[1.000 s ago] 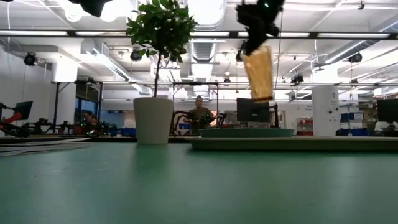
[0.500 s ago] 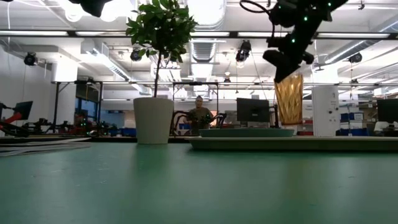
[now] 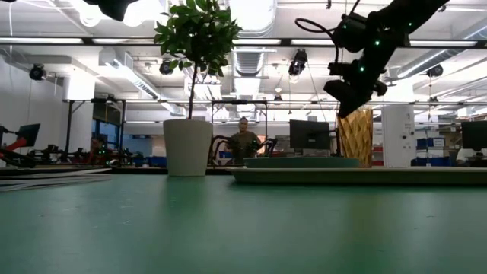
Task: Pick and place plate/cup/fork/spoon on tray
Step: Put the brown cup on top of the green plate on the white tray
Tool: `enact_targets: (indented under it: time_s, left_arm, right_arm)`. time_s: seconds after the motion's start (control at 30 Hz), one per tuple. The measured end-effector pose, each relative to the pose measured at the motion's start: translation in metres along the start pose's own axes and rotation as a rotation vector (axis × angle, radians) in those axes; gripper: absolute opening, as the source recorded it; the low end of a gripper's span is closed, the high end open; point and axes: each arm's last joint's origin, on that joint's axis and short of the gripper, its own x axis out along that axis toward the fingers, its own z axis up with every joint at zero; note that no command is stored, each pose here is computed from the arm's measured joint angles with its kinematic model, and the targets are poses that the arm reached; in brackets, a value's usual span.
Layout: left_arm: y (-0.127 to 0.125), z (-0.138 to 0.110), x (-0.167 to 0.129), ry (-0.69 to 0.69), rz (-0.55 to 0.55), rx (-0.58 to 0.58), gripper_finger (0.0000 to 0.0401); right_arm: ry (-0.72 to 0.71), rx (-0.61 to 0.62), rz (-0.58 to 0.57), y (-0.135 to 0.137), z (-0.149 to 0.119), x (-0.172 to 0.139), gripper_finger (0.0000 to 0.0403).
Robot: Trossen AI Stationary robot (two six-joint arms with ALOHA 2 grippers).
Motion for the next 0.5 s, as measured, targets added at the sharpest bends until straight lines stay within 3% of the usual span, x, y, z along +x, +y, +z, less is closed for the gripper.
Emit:
enact_targets:
  time_s: [0.5]
  left_arm:
    - [0.0000,0.0001,0.0000,-0.001,0.000,0.001,0.0095]
  right_arm:
    - [0.052,0.001,0.016,0.0002,-0.0055,-0.0001,0.0009]
